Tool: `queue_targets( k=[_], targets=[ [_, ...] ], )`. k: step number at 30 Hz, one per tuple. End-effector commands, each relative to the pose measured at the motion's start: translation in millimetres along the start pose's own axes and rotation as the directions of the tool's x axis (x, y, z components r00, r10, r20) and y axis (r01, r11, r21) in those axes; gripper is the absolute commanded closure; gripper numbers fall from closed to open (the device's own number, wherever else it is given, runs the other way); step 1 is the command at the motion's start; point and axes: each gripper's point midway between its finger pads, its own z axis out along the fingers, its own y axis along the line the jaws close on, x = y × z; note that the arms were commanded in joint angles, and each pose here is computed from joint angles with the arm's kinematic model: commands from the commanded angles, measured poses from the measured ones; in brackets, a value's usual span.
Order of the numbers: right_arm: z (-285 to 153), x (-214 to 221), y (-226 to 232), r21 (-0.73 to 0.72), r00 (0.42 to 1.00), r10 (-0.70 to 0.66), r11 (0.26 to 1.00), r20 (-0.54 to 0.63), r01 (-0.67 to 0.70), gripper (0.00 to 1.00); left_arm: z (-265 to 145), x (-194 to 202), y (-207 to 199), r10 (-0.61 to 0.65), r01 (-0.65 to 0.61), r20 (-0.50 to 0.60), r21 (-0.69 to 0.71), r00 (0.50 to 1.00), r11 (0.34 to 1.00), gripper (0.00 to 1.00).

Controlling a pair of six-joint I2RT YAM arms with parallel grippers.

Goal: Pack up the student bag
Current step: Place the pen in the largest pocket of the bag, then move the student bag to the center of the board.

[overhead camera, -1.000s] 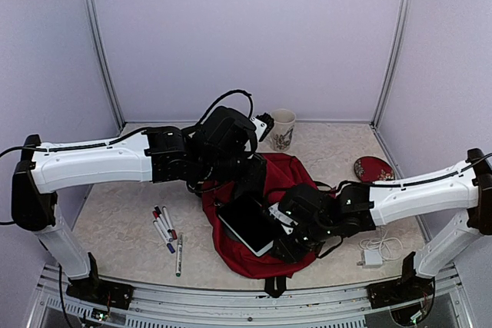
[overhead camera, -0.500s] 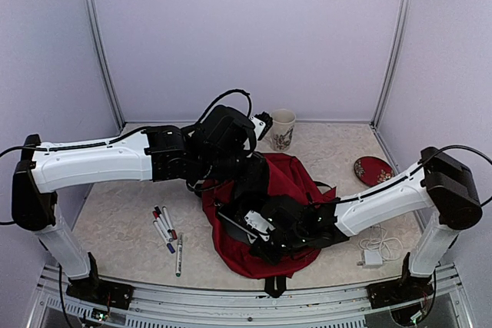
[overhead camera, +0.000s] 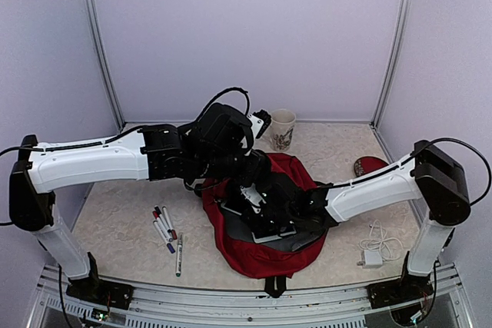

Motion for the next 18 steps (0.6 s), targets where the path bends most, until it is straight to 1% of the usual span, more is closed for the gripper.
queue_targets(
  k=[1, 2, 4, 7, 9, 11, 13, 14, 16, 18],
  targets=[
    [-52, -25, 57, -0.254, 0.987, -0.118, 0.957, 0.106, 0.141, 0.78, -4, 4, 10, -0.021, 0.022, 0.008, -0.024, 1.0, 0.999, 1.0],
    [-68, -22, 71, -0.342, 0.987, -0.12, 0.928, 0.108, 0.15, 0.77, -2, 8, 12, -0.025, 0.025, -0.001, -0.029, 1.0, 0.999, 1.0],
    [-96, -11, 89, -0.473, 0.992, -0.101, 0.873, 0.071, 0.123, 0.74, 1, 15, 15, -0.027, 0.026, -0.018, -0.034, 0.999, 0.999, 1.0],
    [-133, -1, 101, -0.578, 0.998, -0.065, 0.814, 0.01, 0.058, 0.71, 7, 29, 14, -0.023, 0.022, -0.048, -0.031, 0.999, 0.999, 1.0],
    [-156, 0, 103, -0.616, 0.999, -0.033, 0.787, 0.0, 0.026, 0.69, 10, 38, 10, -0.015, 0.015, -0.072, -0.011, 0.997, 1.0, 1.0],
    [-177, -3, 100, -0.637, 1.0, 0.002, 0.771, 0.02, 0.011, 0.65, 13, 50, -1, 0.009, -0.005, -0.101, 0.035, 0.995, 0.999, 1.0],
    [-194, -13, 86, -0.61, 0.996, 0.053, 0.792, 0.066, -0.001, 0.62, 11, 67, -21, 0.075, -0.061, -0.137, 0.104, 0.988, 0.993, 1.0],
    [-208, -24, 75, -0.584, 0.989, 0.09, 0.812, 0.119, -0.004, 0.6, 8, 79, -36, 0.123, -0.097, -0.156, 0.165, 0.98, 0.981, 0.98],
    [-217, -37, 42, -0.494, 0.969, 0.177, 0.867, 0.174, -0.07, 0.54, -2, 103, -70, 0.245, -0.188, -0.181, 0.284, 0.952, 0.94, 0.85],
    [-224, -44, 5, -0.418, 0.94, 0.273, 0.893, 0.205, -0.168, 0.5, -18, 124, -106, 0.371, -0.286, -0.172, 0.381, 0.913, 0.879, 0.64]
  ],
)
